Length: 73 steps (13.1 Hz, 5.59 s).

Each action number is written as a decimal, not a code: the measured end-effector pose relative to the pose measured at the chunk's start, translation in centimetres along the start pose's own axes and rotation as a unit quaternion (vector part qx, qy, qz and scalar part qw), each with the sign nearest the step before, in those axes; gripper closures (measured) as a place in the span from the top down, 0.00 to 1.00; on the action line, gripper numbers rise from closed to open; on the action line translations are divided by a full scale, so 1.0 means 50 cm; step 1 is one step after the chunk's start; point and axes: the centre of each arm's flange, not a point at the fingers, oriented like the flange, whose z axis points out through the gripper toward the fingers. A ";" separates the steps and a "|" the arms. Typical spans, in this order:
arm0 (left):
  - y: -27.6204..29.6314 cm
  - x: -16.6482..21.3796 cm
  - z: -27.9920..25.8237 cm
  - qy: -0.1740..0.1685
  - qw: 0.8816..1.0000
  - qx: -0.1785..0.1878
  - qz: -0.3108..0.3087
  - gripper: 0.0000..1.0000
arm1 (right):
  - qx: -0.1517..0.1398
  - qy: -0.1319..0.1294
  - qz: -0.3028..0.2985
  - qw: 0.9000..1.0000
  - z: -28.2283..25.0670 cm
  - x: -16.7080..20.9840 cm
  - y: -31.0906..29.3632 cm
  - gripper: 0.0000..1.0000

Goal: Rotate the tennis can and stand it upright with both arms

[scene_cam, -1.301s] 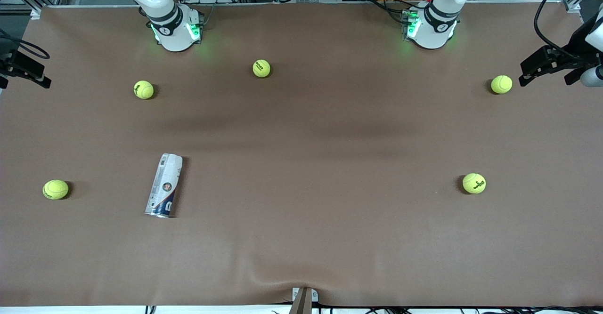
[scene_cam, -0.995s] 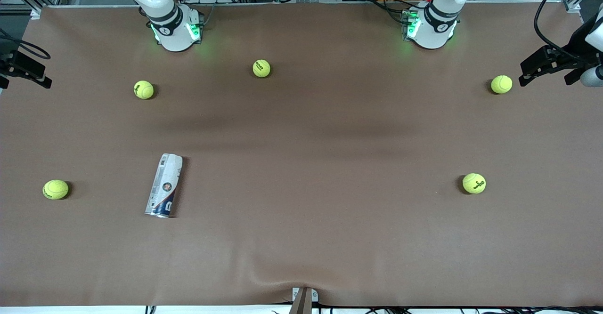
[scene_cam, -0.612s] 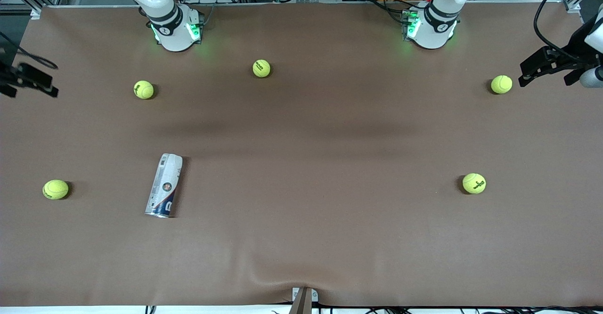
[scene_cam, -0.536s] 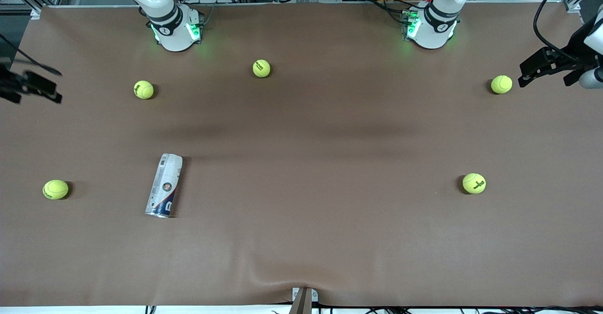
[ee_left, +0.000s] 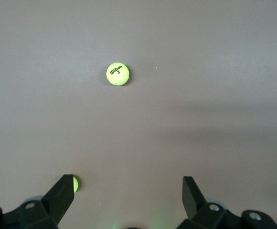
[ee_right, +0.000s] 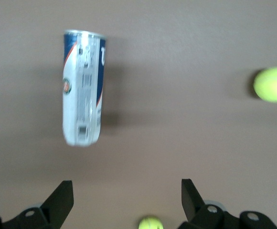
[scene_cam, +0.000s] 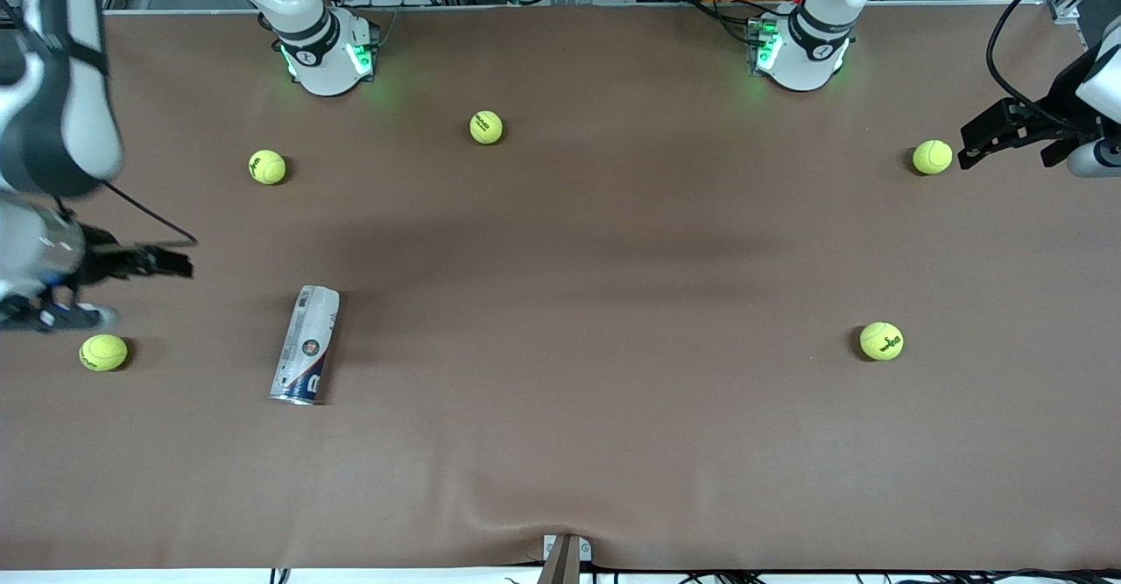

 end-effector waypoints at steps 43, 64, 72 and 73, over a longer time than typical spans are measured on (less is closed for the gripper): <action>-0.002 0.015 0.016 0.000 1.000 -0.001 -0.001 1.00 | 0.061 0.049 -0.285 0.955 0.315 0.163 -0.453 0.70; -0.006 0.020 0.029 -0.006 1.000 -0.001 -0.003 1.00 | -0.173 0.128 -0.686 0.695 0.384 -0.072 -1.032 0.78; -0.007 0.027 0.042 -0.012 1.000 -0.001 -0.003 1.00 | -0.165 0.164 -0.695 0.680 0.457 -0.090 -1.042 1.00; -0.007 0.028 0.043 -0.013 1.000 -0.001 -0.003 1.00 | -0.165 0.164 -0.695 0.680 0.458 -0.091 -1.043 1.00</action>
